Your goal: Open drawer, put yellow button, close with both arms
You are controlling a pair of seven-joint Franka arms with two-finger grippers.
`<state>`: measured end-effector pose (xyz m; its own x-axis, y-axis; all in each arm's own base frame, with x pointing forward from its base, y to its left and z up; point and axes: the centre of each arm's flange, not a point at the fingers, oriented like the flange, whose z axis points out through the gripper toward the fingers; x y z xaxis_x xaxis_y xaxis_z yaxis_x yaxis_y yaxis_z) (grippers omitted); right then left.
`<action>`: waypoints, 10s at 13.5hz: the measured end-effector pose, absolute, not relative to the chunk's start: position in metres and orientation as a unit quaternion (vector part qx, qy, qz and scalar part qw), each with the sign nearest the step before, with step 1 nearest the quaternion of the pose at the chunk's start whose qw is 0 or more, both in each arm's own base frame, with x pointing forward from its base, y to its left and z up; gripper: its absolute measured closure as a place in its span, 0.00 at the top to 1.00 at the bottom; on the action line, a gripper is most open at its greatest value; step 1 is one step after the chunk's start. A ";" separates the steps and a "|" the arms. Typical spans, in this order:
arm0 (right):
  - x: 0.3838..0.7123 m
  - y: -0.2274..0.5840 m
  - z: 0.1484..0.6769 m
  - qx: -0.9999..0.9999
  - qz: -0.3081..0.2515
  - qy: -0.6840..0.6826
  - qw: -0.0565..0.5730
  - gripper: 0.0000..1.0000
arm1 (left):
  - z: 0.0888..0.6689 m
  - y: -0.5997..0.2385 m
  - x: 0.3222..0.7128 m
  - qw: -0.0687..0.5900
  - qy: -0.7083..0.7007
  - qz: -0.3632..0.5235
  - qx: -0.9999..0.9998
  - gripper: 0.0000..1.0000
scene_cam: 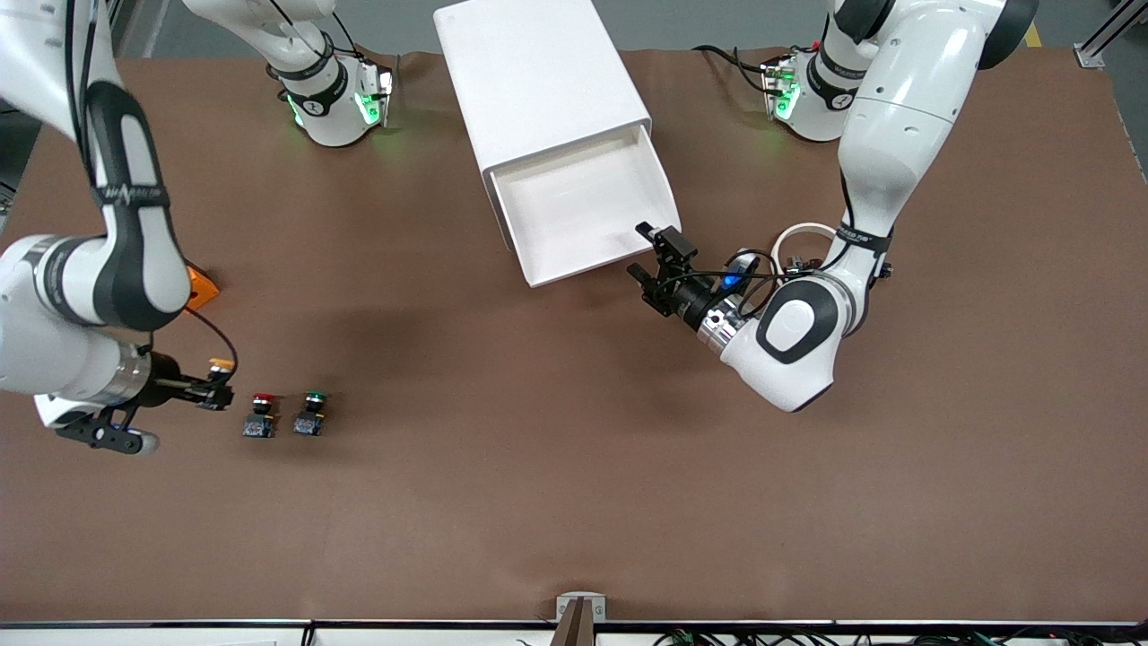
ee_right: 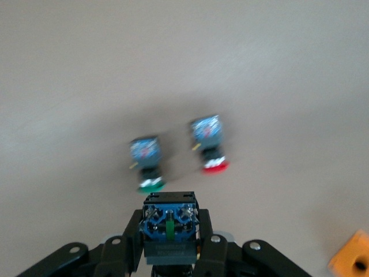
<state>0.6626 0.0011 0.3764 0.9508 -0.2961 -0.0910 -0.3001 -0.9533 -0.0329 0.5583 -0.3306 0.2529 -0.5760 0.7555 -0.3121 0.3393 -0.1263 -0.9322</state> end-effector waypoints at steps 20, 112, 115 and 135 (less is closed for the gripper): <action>0.427 0.481 0.475 -0.925 -0.015 0.379 0.000 0.41 | 0.344 -0.207 0.670 -0.075 -0.290 0.246 -0.922 1.00; 0.526 -0.079 0.663 -0.998 0.052 -0.011 0.019 1.00 | 0.335 -0.533 0.400 -0.050 -0.261 0.170 -0.949 1.00; 0.511 -0.083 0.659 -0.999 0.040 -0.007 0.023 1.00 | 0.350 -0.489 0.462 -0.052 -0.279 0.124 -0.951 1.00; 0.504 -0.063 0.664 -0.999 0.025 -0.002 0.021 1.00 | 0.414 -0.112 0.538 -0.050 0.022 0.044 -0.998 1.00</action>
